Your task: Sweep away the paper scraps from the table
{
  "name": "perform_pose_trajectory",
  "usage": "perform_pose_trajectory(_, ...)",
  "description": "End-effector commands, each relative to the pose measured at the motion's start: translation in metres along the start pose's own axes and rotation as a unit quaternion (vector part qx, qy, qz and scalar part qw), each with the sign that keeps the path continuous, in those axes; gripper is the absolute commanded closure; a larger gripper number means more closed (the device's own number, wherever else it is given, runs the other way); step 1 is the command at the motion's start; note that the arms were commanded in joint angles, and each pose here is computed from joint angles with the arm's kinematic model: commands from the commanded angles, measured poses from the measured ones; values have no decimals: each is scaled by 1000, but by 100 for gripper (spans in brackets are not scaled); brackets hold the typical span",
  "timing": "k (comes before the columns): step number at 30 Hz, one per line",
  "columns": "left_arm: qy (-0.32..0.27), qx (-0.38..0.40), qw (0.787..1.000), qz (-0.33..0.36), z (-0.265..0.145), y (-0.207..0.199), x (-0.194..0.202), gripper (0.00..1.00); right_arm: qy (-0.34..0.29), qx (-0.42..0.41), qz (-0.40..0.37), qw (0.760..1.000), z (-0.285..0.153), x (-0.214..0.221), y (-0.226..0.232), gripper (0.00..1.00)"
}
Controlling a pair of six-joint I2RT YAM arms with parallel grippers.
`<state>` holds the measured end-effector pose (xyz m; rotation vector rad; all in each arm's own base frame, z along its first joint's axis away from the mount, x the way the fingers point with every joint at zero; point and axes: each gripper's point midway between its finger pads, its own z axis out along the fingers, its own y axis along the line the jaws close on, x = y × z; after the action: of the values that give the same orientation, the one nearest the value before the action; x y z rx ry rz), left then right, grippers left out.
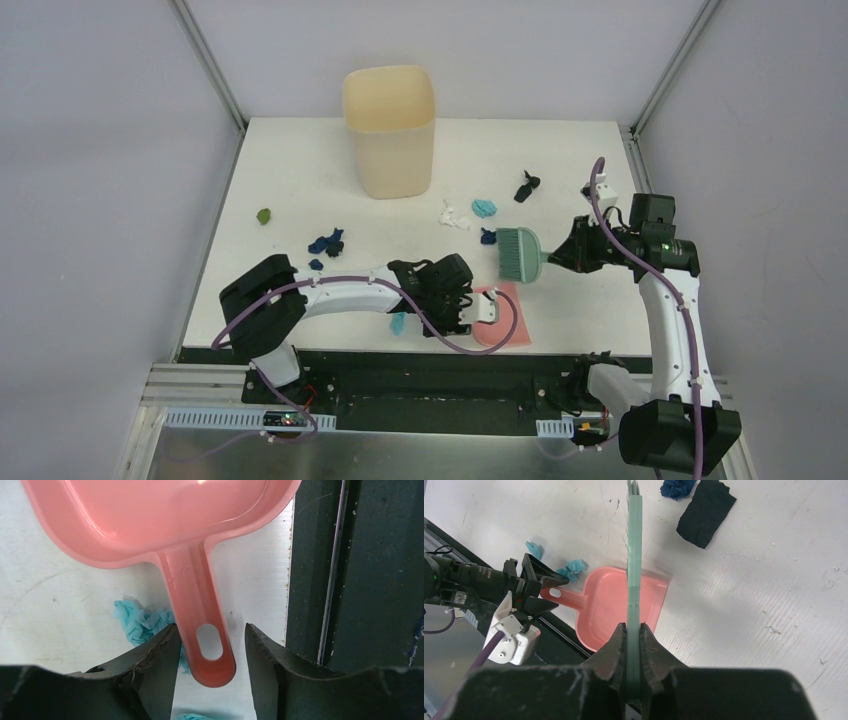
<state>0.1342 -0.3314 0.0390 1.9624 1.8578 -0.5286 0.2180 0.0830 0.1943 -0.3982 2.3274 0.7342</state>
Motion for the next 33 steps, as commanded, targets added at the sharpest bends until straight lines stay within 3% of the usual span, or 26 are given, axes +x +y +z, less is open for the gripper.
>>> perform_pose_trajectory(1, -28, 7, 999, 18, 0, 0, -23, 51, -32, 10, -16, 999, -6, -20, -2, 100)
perform_pose_trajectory(6, -33, 7, 999, 15, -1, -1, -28, 61, -40, 20, -20, 999, -9, -27, -4, 100)
perform_pose_trajectory(13, -60, 7, 998, 12, -9, -2, -41, 62, -35, 27, -14, 999, -9, -25, -7, 100)
perform_pose_trajectory(18, -46, 26, 999, -4, -8, -7, -41, 76, -36, 23, -16, 999, -9, -25, -6, 100)
perform_pose_trajectory(22, -35, 27, 999, -20, -9, -6, -43, 81, -36, 34, -19, 999, -10, -26, -9, 100)
perform_pose_trajectory(29, -9, -37, 996, -76, -37, 12, -46, 83, -43, 144, -59, 987, -39, -54, -36, 100)
perform_pose_trajectory(33, -14, -71, 984, -166, -66, 35, -50, 88, -27, 209, -80, 974, -58, -80, -53, 100)
